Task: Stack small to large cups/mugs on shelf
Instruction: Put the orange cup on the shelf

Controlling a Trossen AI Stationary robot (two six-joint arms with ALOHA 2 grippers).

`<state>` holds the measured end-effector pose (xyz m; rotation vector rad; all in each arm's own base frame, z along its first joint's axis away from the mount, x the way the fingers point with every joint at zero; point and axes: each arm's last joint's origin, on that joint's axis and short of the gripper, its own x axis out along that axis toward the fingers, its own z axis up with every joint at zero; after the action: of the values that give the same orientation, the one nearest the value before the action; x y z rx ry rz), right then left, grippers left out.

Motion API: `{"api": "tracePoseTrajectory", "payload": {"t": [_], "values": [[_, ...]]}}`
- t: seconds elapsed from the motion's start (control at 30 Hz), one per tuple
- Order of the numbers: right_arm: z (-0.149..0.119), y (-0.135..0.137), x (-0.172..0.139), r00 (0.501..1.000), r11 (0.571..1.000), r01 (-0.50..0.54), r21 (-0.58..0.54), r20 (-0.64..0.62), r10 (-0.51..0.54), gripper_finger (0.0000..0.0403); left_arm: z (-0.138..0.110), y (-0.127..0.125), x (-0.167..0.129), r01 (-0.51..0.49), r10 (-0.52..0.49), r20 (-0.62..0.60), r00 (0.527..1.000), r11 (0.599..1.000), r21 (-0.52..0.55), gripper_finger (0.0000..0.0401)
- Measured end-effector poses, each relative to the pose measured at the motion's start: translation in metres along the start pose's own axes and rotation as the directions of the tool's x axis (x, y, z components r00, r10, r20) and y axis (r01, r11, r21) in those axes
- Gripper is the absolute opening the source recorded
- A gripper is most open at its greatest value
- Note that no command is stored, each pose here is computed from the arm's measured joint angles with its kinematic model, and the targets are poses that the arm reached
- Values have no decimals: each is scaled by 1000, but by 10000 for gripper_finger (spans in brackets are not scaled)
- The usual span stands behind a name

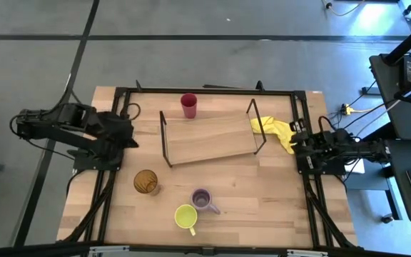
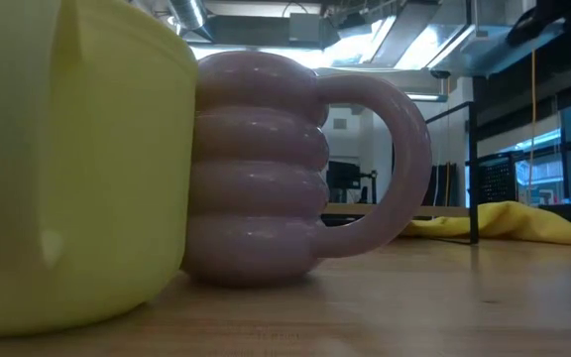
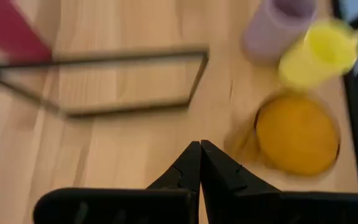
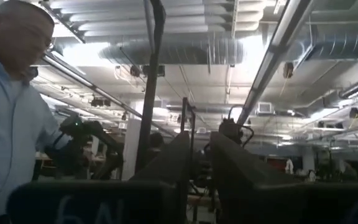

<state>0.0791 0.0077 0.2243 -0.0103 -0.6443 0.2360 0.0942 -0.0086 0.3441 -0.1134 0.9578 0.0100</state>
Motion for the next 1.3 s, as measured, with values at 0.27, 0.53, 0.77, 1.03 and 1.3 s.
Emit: {"api": "tracePoseTrajectory", "payload": {"t": [0.27, 0.53, 0.77, 1.03, 1.3], "values": [[-4, 0, 0, 999, 1000, 4, 30, -37, -3, 67, 20, -11, -21, 96, -108, -75, 991, 985, -146, 54], [-4, 0, 0, 999, 1000, 5, 28, -37, -4, 67, 26, -38, -2, 146, -191, -267, 945, 973, -178, 107], [-4, 0, 0, 999, 1000, 5, 27, -37, -4, 67, 28, -61, 11, 70, -107, -299, 948, 989, -134, 123], [-4, 0, 0, 999, 1000, 5, 27, -37, -4, 67, 33, -86, 47, -51, 3, -328, 945, 989, -137, 163], [-4, 0, 0, 999, 1000, 5, 26, -36, -4, 67, 39, -92, 66, -223, 169, -292, 941, 961, -164, 188]]}}
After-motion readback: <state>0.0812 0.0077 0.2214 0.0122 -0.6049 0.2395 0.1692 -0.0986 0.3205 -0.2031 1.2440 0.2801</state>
